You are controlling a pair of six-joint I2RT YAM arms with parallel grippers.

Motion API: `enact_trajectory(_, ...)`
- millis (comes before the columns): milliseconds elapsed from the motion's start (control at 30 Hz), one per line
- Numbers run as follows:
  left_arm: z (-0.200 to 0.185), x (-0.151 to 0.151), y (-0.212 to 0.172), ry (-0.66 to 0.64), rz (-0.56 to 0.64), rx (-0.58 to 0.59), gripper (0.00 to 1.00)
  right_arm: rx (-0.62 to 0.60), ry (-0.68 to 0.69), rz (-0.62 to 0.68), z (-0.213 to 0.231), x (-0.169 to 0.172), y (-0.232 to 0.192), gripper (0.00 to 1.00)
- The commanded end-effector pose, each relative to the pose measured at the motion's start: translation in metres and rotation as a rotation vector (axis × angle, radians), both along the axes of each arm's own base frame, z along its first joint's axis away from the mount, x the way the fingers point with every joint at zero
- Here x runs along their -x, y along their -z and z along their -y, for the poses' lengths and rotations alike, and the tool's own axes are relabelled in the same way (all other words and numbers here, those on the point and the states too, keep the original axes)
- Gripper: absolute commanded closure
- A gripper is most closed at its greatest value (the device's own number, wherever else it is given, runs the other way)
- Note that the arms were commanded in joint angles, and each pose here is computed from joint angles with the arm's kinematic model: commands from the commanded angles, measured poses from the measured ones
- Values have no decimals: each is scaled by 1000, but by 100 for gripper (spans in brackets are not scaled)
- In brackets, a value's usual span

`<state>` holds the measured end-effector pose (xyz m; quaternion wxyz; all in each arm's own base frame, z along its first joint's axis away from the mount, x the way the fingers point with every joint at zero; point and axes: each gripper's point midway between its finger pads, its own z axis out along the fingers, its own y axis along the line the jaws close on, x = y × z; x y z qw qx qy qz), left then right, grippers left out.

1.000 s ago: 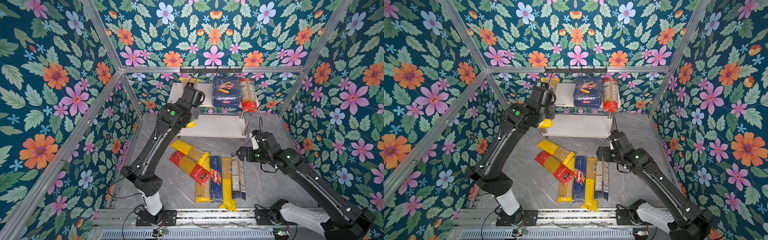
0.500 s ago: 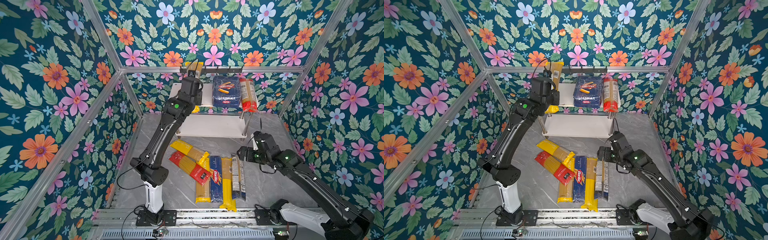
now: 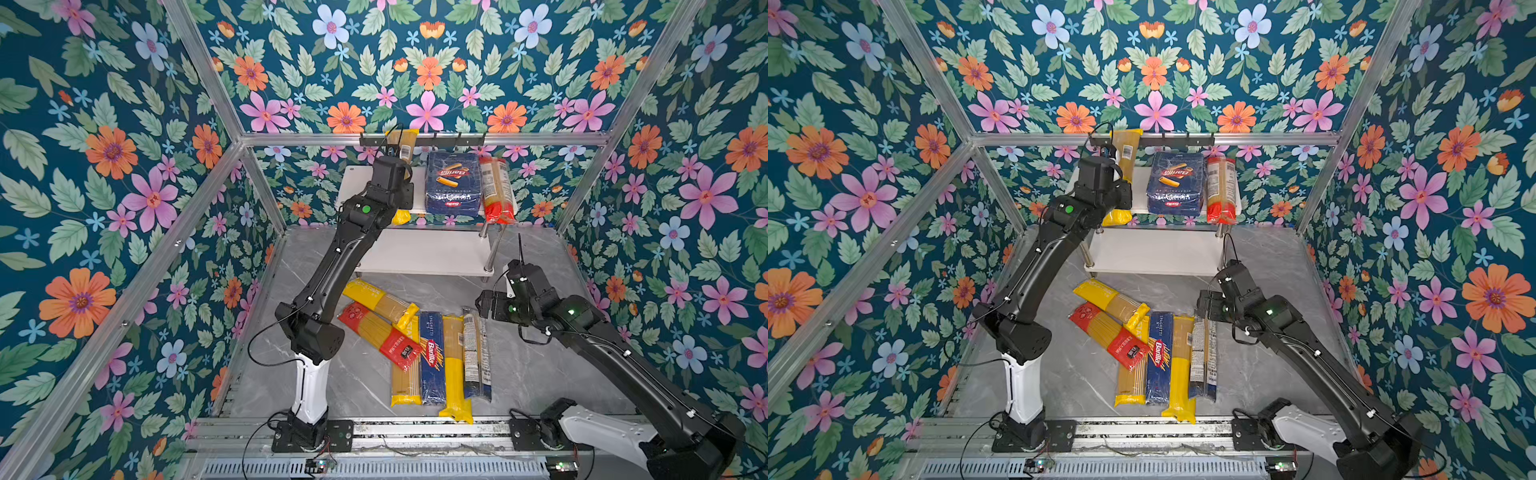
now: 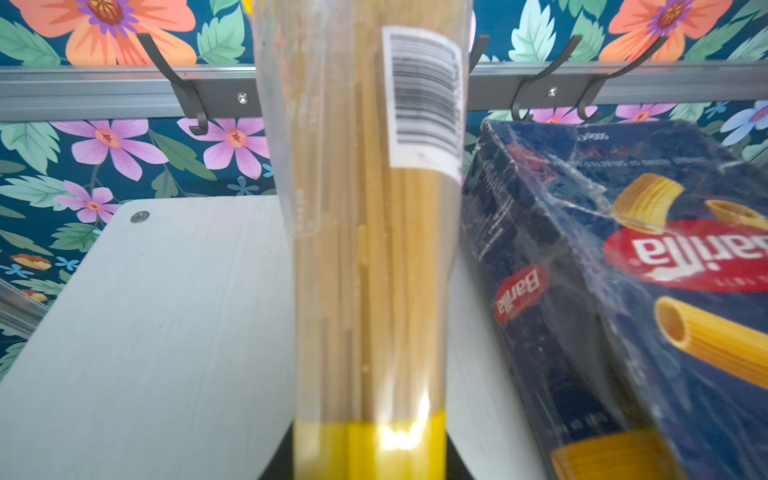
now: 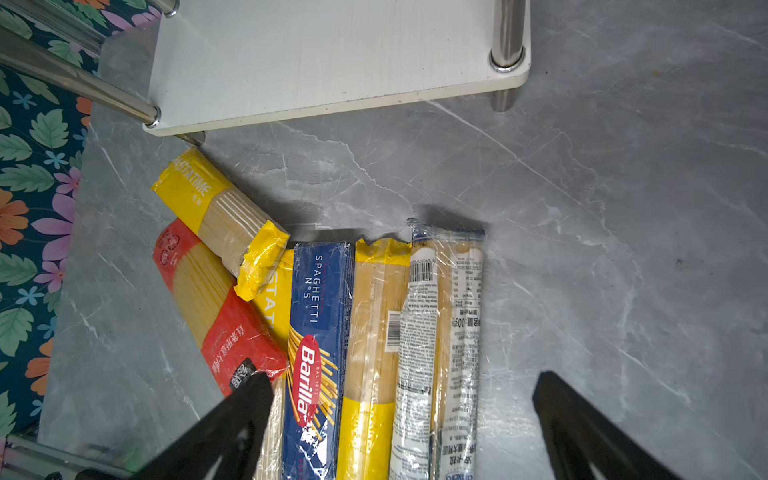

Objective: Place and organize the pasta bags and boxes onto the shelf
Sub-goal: 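Stand the bag beside the Barilla box and open the left gripper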

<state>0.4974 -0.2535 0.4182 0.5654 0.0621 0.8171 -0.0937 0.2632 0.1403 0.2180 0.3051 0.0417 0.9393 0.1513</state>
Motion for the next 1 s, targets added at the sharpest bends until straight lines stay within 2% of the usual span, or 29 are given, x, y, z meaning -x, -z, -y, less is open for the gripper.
enact_trajectory(0, 8, -10, -34, 13, 118, 105, 100, 26, 8, 10, 6, 0, -1, 1)
enact_trajectory(233, 10, -15, -29, 20, 111, 125, 100, 39, 11, 6, 6, -1, 2, 1)
enact_trajectory(300, 9, -16, -29, 18, 111, 125, 90, 43, 11, 4, 6, -2, 3, 1)
enact_trajectory(400, 10, -16, -26, 19, 106, 121, 64, 46, 9, 2, 5, -3, 4, 1)
enact_trajectory(533, 12, -16, -24, 34, 108, 122, 42, 55, 11, 0, 6, -6, 5, 1)
enact_trajectory(600, 12, -16, -23, 38, 109, 126, 36, 57, 11, -3, 6, -6, 5, 1)
enact_trajectory(800, 13, -16, -24, 44, 108, 134, 29, 69, 20, -10, 9, -6, 6, 1)
enact_trajectory(967, 14, -5, -39, 77, 136, 167, 27, 67, 27, 1, 11, -4, 1, 1)
